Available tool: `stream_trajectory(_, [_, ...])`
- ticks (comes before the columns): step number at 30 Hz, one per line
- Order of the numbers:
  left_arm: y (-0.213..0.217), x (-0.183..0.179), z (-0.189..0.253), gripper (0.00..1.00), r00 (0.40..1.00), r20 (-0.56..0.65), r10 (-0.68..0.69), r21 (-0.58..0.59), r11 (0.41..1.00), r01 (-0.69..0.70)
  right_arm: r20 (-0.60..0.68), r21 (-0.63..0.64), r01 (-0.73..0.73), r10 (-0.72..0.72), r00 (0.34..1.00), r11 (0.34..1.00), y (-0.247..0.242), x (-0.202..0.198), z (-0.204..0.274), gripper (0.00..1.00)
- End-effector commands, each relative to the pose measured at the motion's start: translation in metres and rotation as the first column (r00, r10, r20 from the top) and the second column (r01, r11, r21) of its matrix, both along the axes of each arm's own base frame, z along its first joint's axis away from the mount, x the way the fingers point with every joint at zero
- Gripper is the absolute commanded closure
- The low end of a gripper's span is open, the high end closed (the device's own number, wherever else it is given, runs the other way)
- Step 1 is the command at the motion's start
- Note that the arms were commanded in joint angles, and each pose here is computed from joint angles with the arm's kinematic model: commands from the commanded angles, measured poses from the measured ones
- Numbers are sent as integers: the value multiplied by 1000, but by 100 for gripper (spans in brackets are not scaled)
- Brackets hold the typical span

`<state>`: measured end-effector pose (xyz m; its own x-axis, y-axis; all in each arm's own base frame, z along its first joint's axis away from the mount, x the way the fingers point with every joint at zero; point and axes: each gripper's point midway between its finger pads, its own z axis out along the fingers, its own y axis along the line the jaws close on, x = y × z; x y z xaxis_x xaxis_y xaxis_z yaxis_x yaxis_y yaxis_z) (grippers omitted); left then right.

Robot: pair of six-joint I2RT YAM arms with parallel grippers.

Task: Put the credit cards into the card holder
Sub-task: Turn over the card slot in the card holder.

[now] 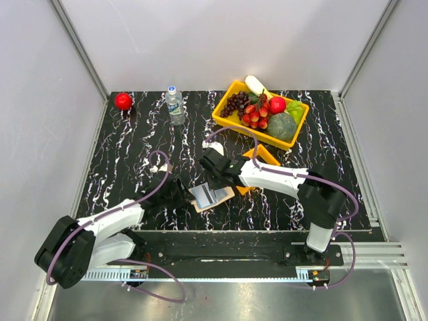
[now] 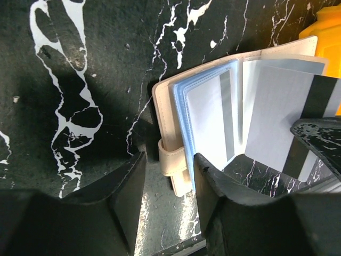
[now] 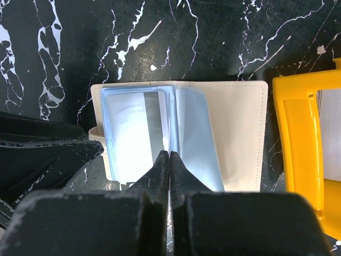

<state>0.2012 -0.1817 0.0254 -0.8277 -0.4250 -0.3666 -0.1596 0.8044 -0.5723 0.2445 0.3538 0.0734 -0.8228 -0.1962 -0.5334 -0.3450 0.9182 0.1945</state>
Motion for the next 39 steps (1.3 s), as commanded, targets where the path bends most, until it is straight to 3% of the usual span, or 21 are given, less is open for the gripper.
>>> stream_trajectory(1, [-13, 4, 12, 55, 998, 46, -33, -60, 998, 36, 5, 28, -11, 11, 1000, 1000, 6, 3, 1, 100])
stream_trajectory(12, [-15, 8, 3, 77, 998, 18, -61, -17, 998, 61, -11, 51, 7, -6, 1000, 999, 2, 5, 3, 100])
stream_trajectory(17, [-20, 14, 12, 100, 997, 41, -73, -19, 997, 74, -9, 58, 6, -5, 1000, 998, 2, 6, 5, 100])
stream_trajectory(23, [-16, 24, 51, 100, 985, 152, -86, 2, 996, 87, 14, 87, 7, -9, 1000, 996, 0, 10, 21, 100])
stream_trajectory(27, [-16, 27, 70, 100, 975, 193, -108, 14, 994, 107, 125, 168, 29, -51, 991, 985, -3, 18, 58, 100])
stream_trajectory(31, [-17, 27, 64, 100, 977, 179, -115, 17, 993, 114, 195, 193, 48, -86, 977, 980, -10, 25, 79, 100])
stream_trajectory(39, [-21, 26, 56, 100, 979, 157, -127, 10, 992, 127, 185, 182, 25, -59, 981, 983, 0, 23, 74, 100])
